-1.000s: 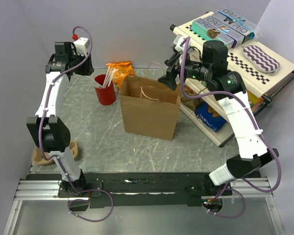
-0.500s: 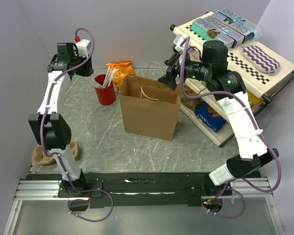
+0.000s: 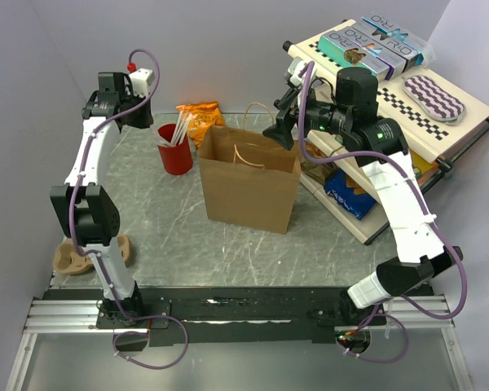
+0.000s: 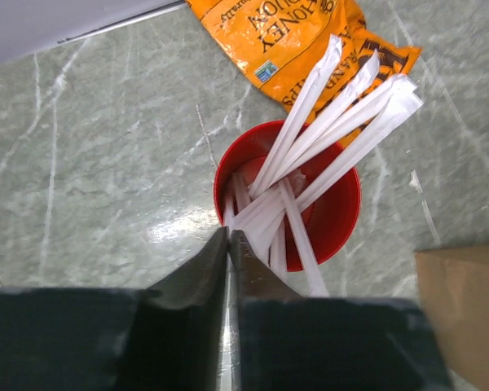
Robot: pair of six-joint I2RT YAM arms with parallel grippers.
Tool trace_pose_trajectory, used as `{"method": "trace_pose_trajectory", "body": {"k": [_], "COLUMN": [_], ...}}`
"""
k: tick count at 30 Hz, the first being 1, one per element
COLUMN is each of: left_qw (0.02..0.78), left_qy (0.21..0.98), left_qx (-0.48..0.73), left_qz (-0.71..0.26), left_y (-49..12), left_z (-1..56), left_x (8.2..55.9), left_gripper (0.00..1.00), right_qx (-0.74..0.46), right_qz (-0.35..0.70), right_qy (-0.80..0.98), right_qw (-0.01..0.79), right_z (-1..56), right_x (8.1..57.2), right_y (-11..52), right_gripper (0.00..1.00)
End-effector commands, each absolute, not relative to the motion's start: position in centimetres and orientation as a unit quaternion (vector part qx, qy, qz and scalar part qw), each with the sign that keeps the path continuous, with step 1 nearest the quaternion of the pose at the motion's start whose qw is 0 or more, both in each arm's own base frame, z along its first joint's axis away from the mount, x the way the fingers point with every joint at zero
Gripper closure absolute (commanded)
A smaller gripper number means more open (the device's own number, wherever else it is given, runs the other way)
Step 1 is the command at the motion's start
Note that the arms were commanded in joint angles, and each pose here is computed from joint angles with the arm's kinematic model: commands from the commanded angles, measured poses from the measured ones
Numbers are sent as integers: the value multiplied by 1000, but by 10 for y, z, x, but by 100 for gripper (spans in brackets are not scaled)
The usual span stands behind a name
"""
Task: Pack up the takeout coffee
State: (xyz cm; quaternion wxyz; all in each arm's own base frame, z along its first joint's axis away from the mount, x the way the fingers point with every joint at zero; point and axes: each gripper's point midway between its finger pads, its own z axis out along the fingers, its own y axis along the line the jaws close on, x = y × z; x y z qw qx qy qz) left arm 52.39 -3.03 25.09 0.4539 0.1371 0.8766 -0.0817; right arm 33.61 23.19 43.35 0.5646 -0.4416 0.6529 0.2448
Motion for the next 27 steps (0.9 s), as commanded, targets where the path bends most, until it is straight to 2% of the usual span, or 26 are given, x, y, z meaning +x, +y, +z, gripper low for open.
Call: {"method": "trace_pose_trajectory", "body": {"k": [1, 3, 16, 27], "left_qw": [479, 486, 564, 621], "left_qy": [862, 857, 807, 750], "left_qx": [146, 148, 160, 203], "left_qz": [-82, -84, -68, -104], "left_y": [-35, -36, -38, -61], "left_z": [276, 284, 381, 452], "left_x": [528, 526, 486, 439], "left_gripper": [96, 99, 99, 99], "right_qx": [-439, -439, -441, -435], "right_qz": [238, 235, 237, 233], "right_qy": [647, 647, 645, 644], "right_qw": [576, 577, 577, 585], "right_z": [441, 441, 442, 448], "right_x": [340, 340, 345, 352], "right_y": [230, 230, 233, 234], "right_gripper": [14, 14, 14, 14]}}
